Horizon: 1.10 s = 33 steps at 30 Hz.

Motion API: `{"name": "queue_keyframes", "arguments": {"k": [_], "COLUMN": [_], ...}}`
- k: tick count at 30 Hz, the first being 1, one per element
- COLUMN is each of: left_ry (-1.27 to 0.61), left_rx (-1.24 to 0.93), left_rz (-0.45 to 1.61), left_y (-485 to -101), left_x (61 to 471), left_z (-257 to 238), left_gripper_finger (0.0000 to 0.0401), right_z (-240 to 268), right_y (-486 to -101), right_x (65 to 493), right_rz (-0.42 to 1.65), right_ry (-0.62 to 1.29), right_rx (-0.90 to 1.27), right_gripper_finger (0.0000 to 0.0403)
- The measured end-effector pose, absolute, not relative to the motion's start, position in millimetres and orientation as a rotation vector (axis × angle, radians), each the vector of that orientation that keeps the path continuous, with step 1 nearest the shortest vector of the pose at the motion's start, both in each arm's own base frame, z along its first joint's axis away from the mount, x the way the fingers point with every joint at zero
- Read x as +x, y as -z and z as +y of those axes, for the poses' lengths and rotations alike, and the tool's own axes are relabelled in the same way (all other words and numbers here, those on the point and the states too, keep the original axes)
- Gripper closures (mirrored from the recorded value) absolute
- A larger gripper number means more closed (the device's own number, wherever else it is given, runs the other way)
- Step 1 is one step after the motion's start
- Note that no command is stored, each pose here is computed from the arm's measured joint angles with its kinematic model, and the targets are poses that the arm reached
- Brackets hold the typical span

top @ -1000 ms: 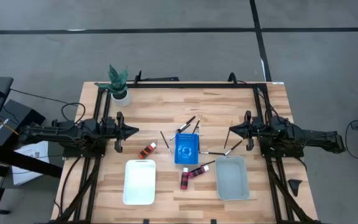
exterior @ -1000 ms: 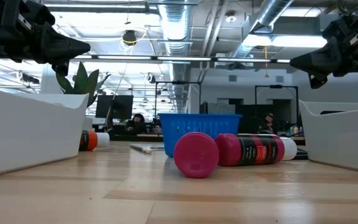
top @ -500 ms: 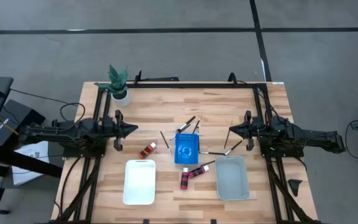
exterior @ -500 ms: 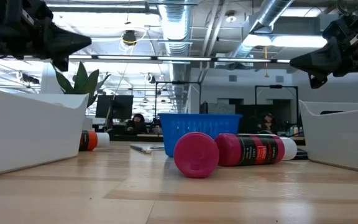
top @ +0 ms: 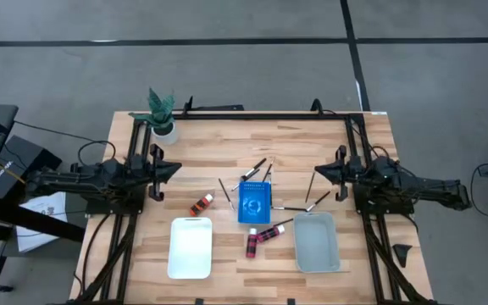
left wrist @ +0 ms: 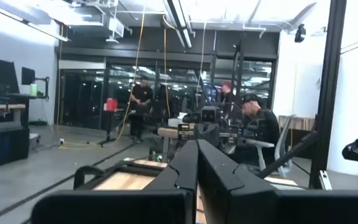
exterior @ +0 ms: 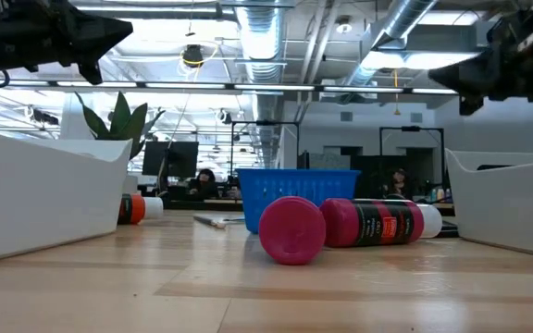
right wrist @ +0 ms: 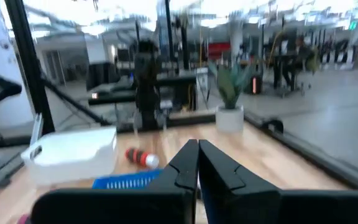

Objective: Pick & Place Paint Supplies
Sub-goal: Put the paint brush into the gray bin

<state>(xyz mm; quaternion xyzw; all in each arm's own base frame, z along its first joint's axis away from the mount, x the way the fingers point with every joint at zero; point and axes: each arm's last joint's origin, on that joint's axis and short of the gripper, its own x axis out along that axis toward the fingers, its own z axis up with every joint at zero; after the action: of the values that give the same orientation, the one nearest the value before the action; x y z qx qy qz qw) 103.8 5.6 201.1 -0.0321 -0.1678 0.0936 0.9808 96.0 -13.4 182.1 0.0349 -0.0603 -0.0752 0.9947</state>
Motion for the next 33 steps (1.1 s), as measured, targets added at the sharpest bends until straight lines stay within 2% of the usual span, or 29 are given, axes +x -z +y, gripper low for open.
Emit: {"name": "queue_keyframes", "arguments": {"k": [12,16,20,28,33], "left_ry": [-0.194,-0.213,-0.200,-0.232,-0.285], "left_rx": [-0.039,-0.021,-0.018,0.078,0.165], "left_rz": [-0.355,-0.360,-0.397,-0.461,-0.398], "left_y": [-203.0,-203.6,-206.9,-239.2,-257.2], "left_x": [103.2,102.8,101.6,100.3,114.0], "left_z": [5.7,6.1,5.7,6.0,7.0], "left_gripper_finger": [0.0401,0.0389,0.0347,0.0219,0.0181], "right_z": [-14.0,-14.7,-14.6,-11.4,-11.4], "right_y": [-201.8,-205.3,-211.0,-242.4,-263.2], "right_x": [91.5,90.2,89.5,92.6,100.4], "right_rz": [-0.333,-0.369,-0.354,-0.224,-0.147], "right_ry": [0.147,0.154,0.156,0.108,0.105], "right_rx": [0.111,0.104,0.101,0.110,0.112], "right_gripper_finger": [0.0395,0.0391,0.0361,0.0244,0.0196]}}
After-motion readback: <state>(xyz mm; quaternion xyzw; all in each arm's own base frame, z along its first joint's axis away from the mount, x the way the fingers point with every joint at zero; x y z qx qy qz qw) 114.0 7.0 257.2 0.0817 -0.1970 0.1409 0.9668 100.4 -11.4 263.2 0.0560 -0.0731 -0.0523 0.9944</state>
